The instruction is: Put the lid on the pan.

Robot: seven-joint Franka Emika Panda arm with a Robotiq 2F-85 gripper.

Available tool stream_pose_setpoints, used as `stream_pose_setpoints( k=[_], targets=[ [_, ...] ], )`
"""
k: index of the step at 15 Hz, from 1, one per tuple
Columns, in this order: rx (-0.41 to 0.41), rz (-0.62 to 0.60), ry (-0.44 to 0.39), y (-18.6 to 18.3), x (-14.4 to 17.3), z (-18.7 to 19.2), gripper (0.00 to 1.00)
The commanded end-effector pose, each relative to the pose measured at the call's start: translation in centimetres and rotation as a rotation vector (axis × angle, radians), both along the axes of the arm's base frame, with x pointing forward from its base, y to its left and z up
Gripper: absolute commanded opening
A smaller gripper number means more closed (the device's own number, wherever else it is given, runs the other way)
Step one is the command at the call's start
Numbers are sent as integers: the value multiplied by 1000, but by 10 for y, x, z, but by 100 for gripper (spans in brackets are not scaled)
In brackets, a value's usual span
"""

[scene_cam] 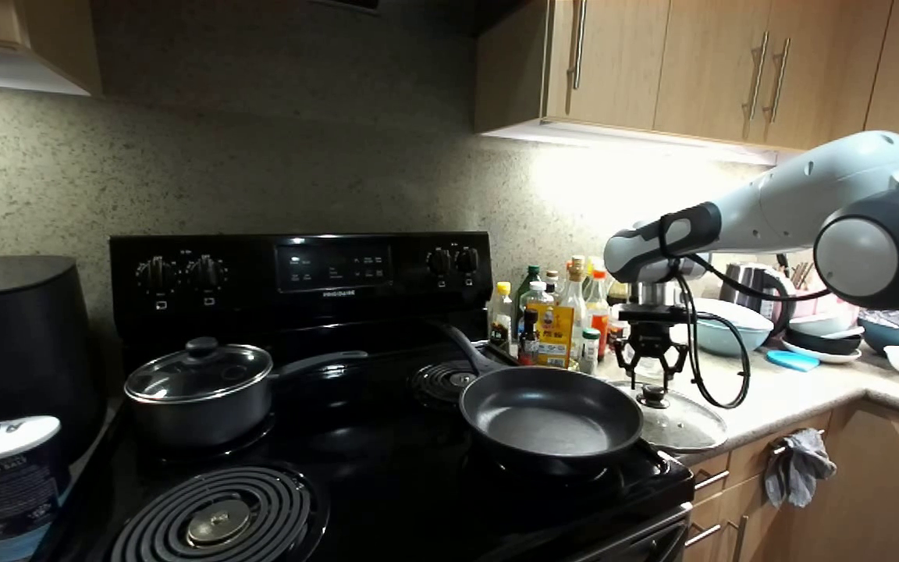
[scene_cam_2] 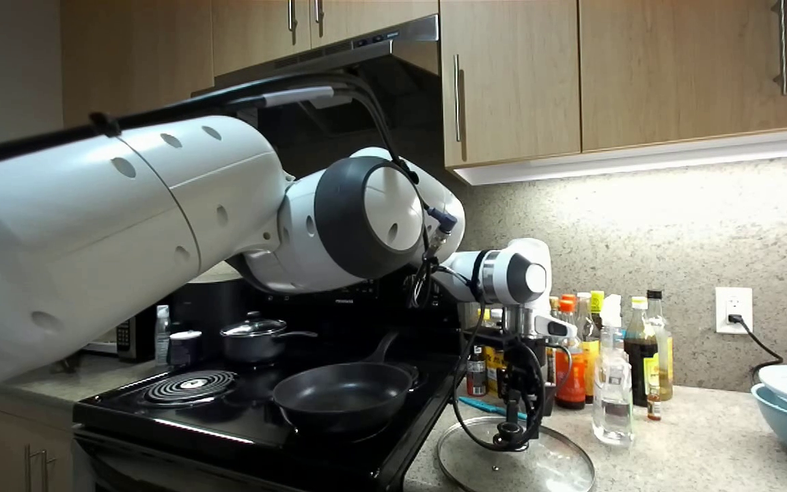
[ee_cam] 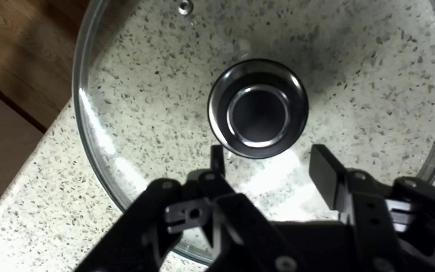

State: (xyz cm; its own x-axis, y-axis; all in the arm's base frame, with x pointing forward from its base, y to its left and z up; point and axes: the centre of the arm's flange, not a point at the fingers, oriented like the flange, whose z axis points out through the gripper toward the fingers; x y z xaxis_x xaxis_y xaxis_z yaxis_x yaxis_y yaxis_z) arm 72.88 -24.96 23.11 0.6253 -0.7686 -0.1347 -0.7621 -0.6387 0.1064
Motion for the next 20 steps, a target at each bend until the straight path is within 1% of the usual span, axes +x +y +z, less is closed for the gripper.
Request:
stream_pose_setpoints(
  k=[1, 2, 4, 6, 7, 16, 18, 19, 20],
  targets=[
    [-21, 44, -12, 17, -20, 9, 92],
    [-24, 48, -15, 20, -21, 11, 98],
    [-25, 54, -18, 24, -21, 12, 100],
    [-40, 40, -13, 26, -19, 11, 100],
    [-18, 32, -15, 19, 5, 5, 100],
    [-11, -3, 38, 8, -6, -7, 100],
    [-18, -11, 33, 10, -7, -9, 100],
    [-24, -4, 61, 13, -8, -8, 100],
    [-14, 11, 28, 9, -5, -11, 100]
  ],
)
